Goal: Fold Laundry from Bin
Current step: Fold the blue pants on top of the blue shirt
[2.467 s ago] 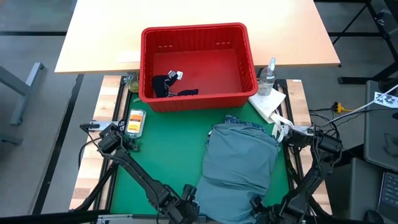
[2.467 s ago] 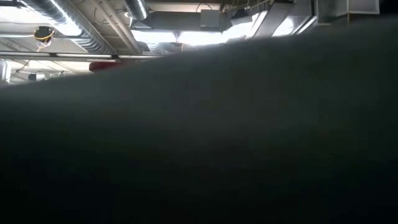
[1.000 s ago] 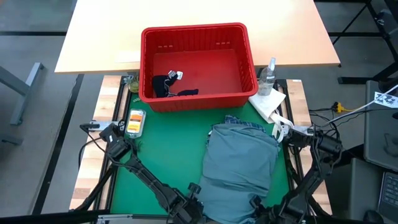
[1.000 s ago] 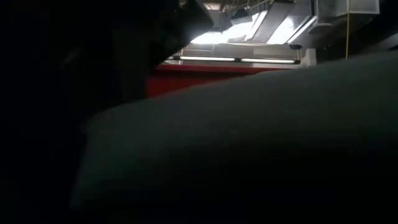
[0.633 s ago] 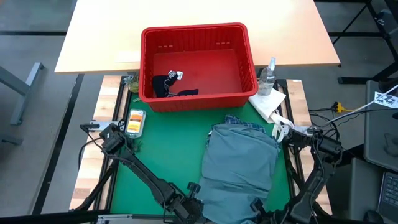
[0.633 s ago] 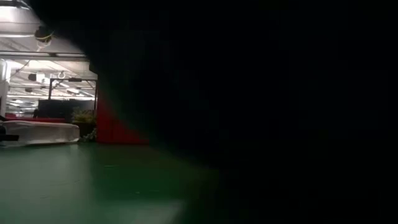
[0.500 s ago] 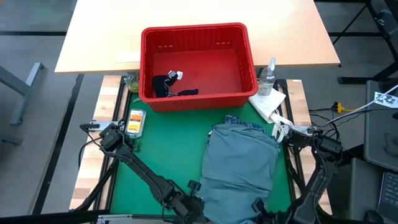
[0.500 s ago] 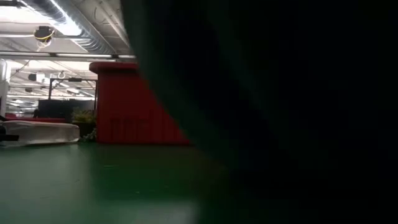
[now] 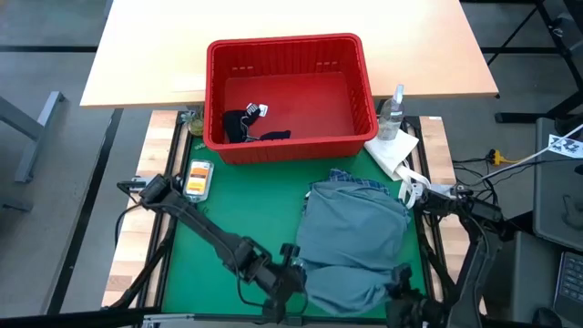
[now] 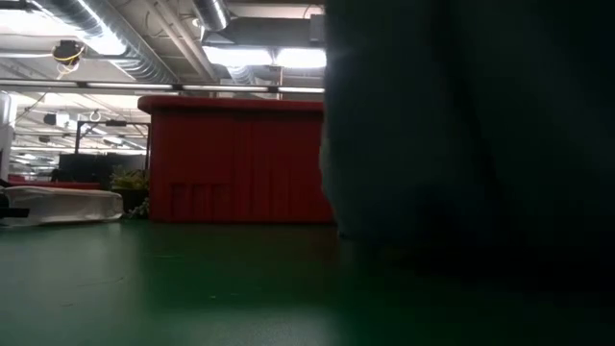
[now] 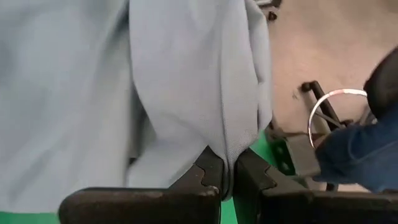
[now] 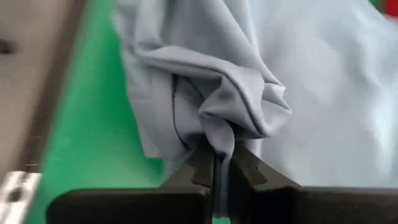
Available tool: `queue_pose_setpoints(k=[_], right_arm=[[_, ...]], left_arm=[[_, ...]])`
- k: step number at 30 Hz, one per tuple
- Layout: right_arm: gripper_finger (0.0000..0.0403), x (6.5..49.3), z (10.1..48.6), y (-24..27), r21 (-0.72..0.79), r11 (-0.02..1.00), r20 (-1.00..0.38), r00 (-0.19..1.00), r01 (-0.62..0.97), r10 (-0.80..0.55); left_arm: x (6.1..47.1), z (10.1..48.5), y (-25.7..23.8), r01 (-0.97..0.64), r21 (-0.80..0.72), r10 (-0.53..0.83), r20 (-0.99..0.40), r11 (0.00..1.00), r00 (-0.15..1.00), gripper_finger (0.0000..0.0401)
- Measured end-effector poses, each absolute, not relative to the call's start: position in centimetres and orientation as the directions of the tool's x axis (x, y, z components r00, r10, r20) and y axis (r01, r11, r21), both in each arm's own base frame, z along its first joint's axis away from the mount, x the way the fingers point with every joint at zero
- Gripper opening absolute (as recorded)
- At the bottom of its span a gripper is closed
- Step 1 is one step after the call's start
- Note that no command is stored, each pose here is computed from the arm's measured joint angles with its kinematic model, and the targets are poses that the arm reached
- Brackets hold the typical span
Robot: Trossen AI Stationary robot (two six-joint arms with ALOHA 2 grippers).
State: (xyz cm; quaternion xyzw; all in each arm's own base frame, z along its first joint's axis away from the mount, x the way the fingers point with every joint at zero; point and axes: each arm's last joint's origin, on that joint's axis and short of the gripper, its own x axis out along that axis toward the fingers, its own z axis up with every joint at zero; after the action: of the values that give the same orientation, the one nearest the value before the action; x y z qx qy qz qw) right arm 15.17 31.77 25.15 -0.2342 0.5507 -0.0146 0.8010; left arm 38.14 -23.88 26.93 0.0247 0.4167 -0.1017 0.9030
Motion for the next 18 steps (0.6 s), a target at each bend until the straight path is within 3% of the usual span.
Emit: queue_pose_setpoints(k=[4,9,18], right_arm=[[0.0017,13.1,25.6,31.1,-0.441,0.897,-0.825,0.402,-0.018,-0.397],[0.0017,11.6,25.5,31.2,-0.393,0.913,-0.762,0.516,0.112,-0.392],[0.0017,11.5,23.7,29.9,-0.383,0.886,-0.710,0.530,0.260,-0.463]], left_arm=[[39.2,27.7,-21.5,0.148,-0.040,-0.127,-0.748,0.988,0.651,0.0008],[40.4,28.6,-18.3,0.102,-0.036,-0.096,-0.729,0.994,0.677,0.0008],[42.0,29.5,-12.7,0.008,-0.049,-0.041,-0.727,0.999,0.686,0.0008]])
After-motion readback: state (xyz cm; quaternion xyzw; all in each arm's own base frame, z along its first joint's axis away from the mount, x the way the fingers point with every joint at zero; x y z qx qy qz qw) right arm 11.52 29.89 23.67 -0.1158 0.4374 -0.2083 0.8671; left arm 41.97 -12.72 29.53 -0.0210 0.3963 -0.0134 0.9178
